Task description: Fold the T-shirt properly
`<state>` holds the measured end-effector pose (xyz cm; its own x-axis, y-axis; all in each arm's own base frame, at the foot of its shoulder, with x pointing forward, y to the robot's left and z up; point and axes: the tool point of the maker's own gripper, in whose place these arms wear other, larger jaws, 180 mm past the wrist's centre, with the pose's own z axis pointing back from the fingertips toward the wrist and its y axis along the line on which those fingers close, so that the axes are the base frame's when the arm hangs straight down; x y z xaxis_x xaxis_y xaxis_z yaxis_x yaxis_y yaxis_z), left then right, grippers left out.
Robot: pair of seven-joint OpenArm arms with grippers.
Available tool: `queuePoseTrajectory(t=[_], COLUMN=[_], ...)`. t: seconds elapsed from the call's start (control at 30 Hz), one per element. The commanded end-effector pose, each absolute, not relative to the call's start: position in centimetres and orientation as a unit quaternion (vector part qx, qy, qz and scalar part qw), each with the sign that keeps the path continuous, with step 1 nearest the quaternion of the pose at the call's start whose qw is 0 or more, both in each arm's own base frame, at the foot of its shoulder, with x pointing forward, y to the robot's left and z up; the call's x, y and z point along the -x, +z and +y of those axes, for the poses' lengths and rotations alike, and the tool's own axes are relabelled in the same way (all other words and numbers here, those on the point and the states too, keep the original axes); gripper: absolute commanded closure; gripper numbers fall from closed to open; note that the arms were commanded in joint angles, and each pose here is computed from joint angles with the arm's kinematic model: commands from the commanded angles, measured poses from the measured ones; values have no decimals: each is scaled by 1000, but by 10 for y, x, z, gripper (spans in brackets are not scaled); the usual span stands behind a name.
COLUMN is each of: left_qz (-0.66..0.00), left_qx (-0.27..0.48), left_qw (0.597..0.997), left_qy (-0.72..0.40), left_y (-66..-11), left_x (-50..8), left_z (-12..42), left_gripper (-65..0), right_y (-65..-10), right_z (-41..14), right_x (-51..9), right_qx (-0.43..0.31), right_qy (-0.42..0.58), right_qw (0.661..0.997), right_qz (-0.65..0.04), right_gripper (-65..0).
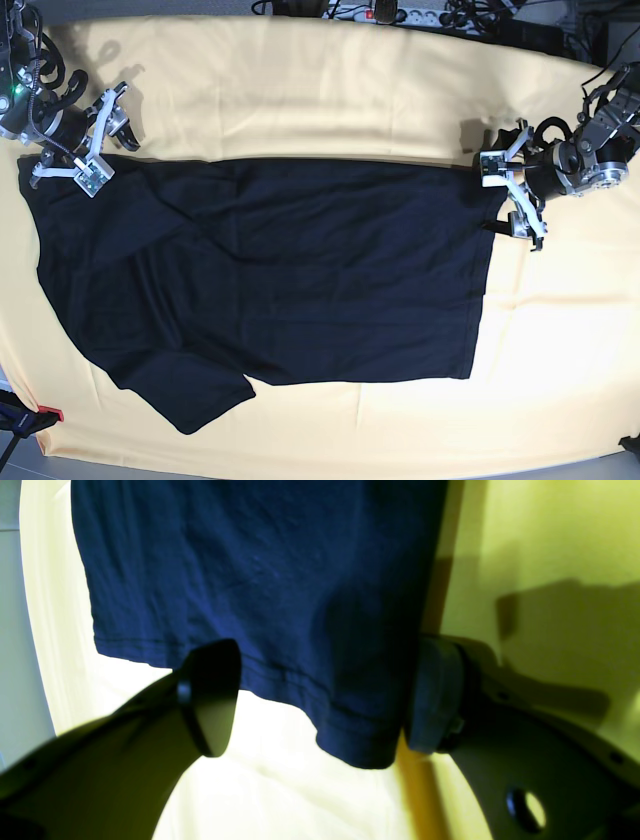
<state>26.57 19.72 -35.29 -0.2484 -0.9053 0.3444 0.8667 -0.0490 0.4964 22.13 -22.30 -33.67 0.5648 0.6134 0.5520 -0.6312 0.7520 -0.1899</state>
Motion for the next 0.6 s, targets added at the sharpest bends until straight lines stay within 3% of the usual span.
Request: queuePoseTrajectory(t=[0.0, 0.27, 0.57], left_qz=[-304, -352, -379], left_qx=[-58, -91, -74], left_qw=[612, 610, 612], left_qy=[-728, -704, -690], left_y=[-350, -338, -341], left_x=[-272, -291, -293], left_z=[211, 206, 185], left_gripper=[-486, -485, -485], right_y=[-327, -327, -327], right_z=[-224, -224, -224], right_x=[-228, -229, -229], right_qx=[-10, -10, -10], right_qy=[355, 355, 355], right_qw=[878, 878, 878], right_qz=[-322, -322, -322], right_gripper=[-407, -407, -407])
